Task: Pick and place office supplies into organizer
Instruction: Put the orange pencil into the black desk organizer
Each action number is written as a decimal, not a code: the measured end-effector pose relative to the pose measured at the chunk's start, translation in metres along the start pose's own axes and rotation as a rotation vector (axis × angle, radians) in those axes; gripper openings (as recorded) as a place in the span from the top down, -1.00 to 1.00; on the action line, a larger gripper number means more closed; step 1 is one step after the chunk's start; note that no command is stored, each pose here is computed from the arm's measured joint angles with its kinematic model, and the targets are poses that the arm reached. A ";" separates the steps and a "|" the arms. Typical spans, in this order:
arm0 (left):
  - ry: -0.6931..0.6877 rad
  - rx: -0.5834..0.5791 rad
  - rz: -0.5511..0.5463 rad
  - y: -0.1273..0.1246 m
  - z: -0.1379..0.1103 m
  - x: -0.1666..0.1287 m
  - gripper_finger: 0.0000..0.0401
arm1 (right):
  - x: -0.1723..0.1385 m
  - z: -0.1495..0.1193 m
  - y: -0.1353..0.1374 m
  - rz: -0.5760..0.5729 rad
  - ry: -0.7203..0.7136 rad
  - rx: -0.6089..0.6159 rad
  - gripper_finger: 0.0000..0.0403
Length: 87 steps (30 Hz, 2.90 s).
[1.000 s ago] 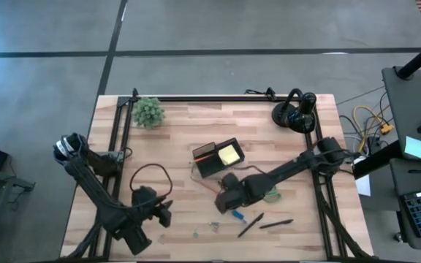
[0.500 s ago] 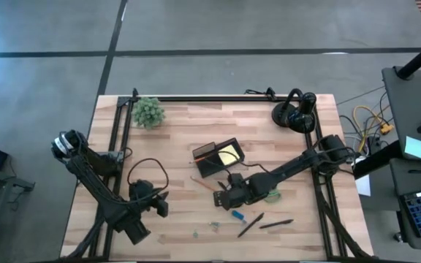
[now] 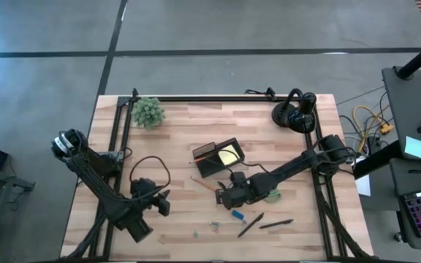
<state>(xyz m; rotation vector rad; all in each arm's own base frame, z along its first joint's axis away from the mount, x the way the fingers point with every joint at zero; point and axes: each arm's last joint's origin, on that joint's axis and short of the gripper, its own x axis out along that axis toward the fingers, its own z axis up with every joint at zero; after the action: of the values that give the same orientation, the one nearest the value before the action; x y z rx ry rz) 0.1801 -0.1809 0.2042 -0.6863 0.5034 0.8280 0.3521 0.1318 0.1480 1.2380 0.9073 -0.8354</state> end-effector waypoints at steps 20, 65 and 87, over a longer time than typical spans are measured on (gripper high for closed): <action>-0.003 0.010 0.007 -0.002 0.003 0.003 0.26 | 0.001 -0.005 0.006 0.059 -0.034 -0.070 0.96; 0.000 0.012 0.002 -0.002 0.002 0.003 0.26 | 0.011 -0.002 -0.005 -0.023 -0.052 -0.074 0.96; 0.027 0.067 -0.008 0.006 0.013 0.000 0.26 | 0.004 -0.009 0.002 0.024 -0.048 0.001 0.96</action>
<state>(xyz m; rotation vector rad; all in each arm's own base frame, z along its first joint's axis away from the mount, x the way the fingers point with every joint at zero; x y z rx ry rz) 0.1769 -0.1684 0.2102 -0.6381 0.5501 0.7914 0.3542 0.1404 0.1447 1.2228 0.8517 -0.8433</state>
